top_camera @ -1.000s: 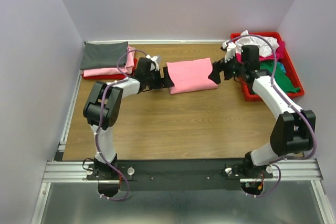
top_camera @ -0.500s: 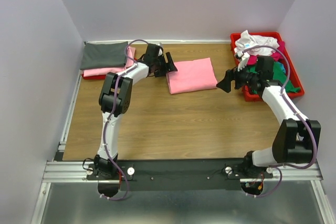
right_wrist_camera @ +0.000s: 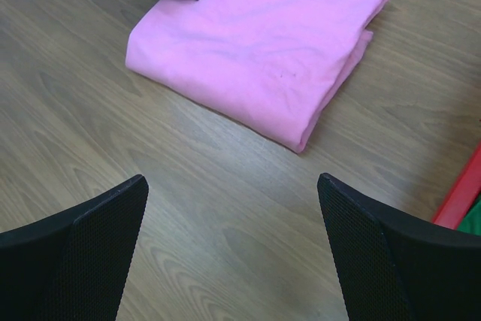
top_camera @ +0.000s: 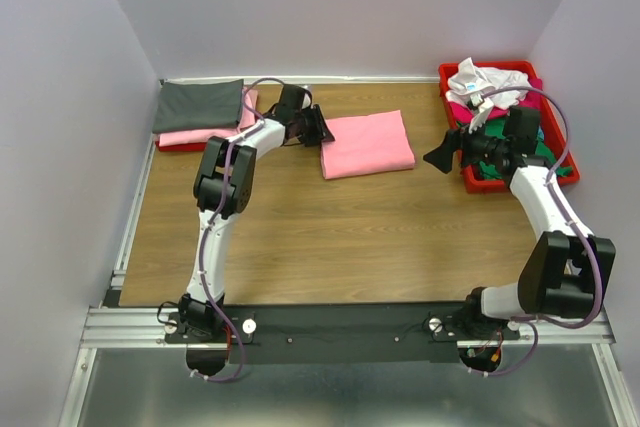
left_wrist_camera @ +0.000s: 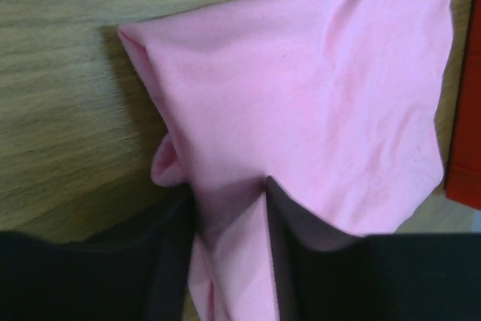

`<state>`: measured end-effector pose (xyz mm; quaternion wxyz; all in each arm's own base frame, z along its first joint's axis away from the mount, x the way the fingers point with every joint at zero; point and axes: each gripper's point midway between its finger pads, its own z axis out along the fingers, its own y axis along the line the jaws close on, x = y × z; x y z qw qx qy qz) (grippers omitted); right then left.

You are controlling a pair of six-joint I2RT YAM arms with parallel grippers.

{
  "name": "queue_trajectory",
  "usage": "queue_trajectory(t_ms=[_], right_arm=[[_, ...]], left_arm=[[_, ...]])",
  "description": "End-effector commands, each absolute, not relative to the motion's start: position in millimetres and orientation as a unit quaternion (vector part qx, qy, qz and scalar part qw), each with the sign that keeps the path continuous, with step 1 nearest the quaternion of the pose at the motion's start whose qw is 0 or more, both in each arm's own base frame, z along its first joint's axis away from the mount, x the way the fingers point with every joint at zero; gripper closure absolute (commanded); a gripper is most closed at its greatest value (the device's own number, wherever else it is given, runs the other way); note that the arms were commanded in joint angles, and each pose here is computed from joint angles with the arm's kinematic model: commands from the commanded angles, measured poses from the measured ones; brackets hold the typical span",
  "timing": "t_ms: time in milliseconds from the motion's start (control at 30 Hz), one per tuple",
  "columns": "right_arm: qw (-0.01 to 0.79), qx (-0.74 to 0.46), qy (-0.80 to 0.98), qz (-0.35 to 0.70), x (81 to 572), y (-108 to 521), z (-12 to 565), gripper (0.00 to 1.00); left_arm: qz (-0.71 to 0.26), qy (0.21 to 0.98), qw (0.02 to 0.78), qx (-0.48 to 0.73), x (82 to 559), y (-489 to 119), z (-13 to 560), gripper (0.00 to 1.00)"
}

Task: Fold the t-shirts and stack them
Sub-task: Neatly place the folded tshirt to the corner

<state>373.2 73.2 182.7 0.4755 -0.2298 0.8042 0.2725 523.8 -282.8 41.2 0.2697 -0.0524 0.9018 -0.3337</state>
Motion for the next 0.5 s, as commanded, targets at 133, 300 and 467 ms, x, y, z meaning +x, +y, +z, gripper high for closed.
queue_trajectory(t_ms=[133,300,467], right_arm=[[0.488,-0.226,0.791,0.292,366,68,192,0.0],[0.487,-0.22,0.791,0.298,365,64,191,0.0],[0.485,-0.217,0.792,0.3,365,63,190,0.0]], left_arm=[[-0.353,0.92,0.166,-0.036,481,-292,-18,1.0],[-0.427,0.875,0.225,0.037,488,-303,39,1.0],[-0.433,0.824,0.352,0.103,502,-274,114,1.0]])
